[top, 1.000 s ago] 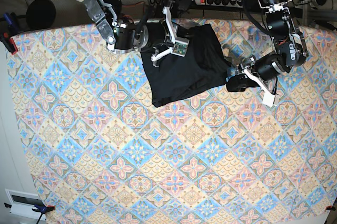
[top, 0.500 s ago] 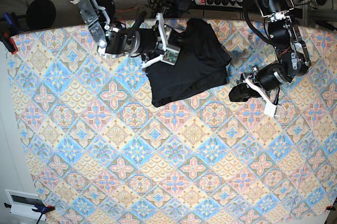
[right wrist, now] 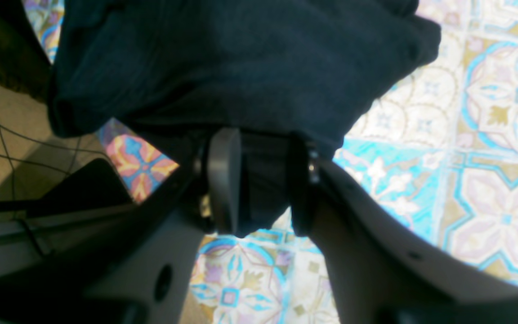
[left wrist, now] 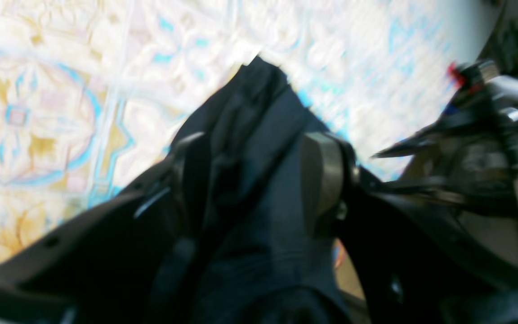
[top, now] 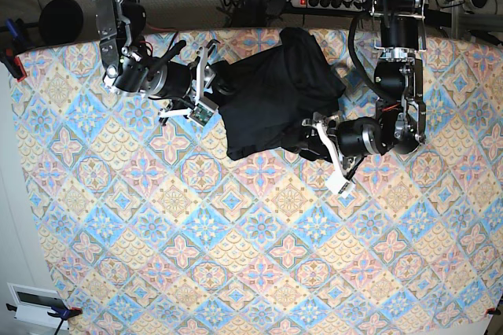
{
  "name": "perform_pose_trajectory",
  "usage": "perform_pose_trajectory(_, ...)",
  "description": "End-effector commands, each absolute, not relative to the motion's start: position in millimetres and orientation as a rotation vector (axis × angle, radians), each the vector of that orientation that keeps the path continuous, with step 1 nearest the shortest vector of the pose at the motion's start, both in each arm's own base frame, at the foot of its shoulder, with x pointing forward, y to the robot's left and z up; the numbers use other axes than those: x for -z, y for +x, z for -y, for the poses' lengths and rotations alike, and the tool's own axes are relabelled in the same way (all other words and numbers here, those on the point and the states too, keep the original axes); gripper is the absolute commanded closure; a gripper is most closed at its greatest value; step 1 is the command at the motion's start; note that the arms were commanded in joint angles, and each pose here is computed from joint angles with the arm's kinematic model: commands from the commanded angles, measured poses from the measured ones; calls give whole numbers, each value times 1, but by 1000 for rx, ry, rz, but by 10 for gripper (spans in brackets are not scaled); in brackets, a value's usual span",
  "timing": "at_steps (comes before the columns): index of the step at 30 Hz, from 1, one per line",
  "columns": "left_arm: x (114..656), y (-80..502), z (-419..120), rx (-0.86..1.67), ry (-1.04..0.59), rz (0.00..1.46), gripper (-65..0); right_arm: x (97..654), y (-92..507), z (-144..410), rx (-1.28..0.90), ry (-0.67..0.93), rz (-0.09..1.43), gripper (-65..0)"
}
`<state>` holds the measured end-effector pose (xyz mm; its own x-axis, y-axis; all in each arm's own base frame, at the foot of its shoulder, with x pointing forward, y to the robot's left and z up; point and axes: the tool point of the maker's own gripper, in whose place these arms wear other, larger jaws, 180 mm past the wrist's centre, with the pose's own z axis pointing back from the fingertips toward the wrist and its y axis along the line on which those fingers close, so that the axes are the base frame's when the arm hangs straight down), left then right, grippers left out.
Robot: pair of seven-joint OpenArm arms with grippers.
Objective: Layout the t-shirt on the table in an organized manner, then fold the t-shirt properly
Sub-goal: 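Grasp the shirt edge with the left gripper and pull it toward the right gripper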
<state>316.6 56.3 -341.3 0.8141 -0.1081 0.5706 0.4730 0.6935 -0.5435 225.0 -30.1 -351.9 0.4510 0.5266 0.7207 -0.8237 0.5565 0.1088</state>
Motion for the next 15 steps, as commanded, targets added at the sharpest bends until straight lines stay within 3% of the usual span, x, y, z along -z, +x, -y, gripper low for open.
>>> perform_pose_trajectory(1,339,323,-54,346,-754,534,-303,341,230,26,-879,506,735,-176)
perform_pose_trajectory(8,354,322,-41,358,-780,458,-278,343,229,26,-878,510,726,-176)
perform_pose_trajectory(15,355,305,-29,392,-839,392,-211,359,232,29,-859,517,678,-176)
